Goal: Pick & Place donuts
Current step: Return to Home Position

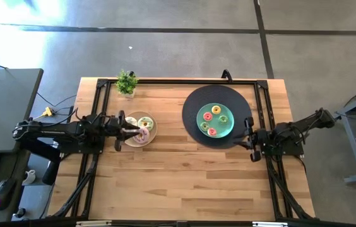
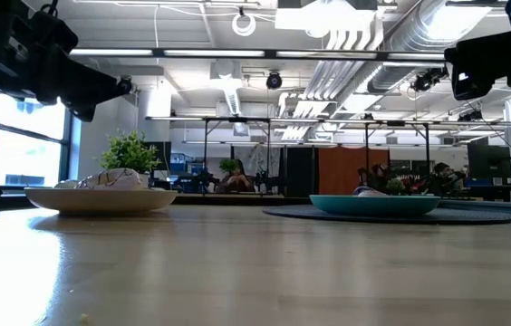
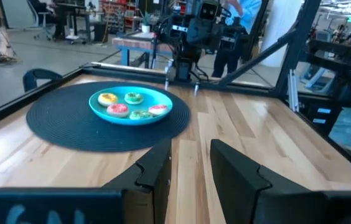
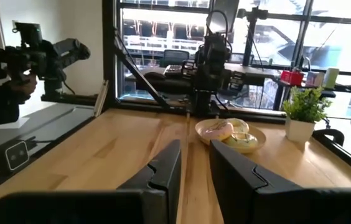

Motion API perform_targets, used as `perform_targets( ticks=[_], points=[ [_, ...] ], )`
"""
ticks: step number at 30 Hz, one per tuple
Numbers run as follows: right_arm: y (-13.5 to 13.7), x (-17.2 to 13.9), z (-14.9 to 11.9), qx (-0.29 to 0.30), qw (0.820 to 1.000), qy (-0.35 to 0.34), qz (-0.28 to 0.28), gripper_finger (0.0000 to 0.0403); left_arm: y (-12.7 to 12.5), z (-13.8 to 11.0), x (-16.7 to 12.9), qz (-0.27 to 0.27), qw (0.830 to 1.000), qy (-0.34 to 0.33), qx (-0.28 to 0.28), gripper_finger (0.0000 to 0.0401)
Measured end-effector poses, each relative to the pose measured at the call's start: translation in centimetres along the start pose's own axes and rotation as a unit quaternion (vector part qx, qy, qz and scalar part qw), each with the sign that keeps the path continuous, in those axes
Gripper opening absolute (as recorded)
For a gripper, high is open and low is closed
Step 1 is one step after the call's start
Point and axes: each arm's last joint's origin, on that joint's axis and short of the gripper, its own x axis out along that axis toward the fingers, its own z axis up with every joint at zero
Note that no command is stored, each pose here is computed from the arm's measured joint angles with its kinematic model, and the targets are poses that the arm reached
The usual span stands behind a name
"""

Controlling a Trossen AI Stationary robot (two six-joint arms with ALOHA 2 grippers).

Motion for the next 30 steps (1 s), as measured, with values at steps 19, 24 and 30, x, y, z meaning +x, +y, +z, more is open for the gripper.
perform_targets(
  ticks=[19, 24, 30],
  points=[
    [-0.1, 0.0, -0.1, 0.022, 1.0, 0.004, -0.021, 0.008, 0.1, -1.1, 0.0, 0.008, 0.998, 0.053, -0.013, 0.0111],
    [-0.1, 0.0, -0.1, 0.022, 1.0, 0.004, -0.021, 0.008, 0.1, -1.2, 0.0, 0.009, 0.998, 0.055, -0.013, 0.0111],
    [-0.1, 0.0, -0.1, 0.022, 1.0, 0.004, -0.021, 0.008, 0.2, -1.3, -0.1, 0.009, 0.998, 0.059, -0.013, 0.0111]
  ],
)
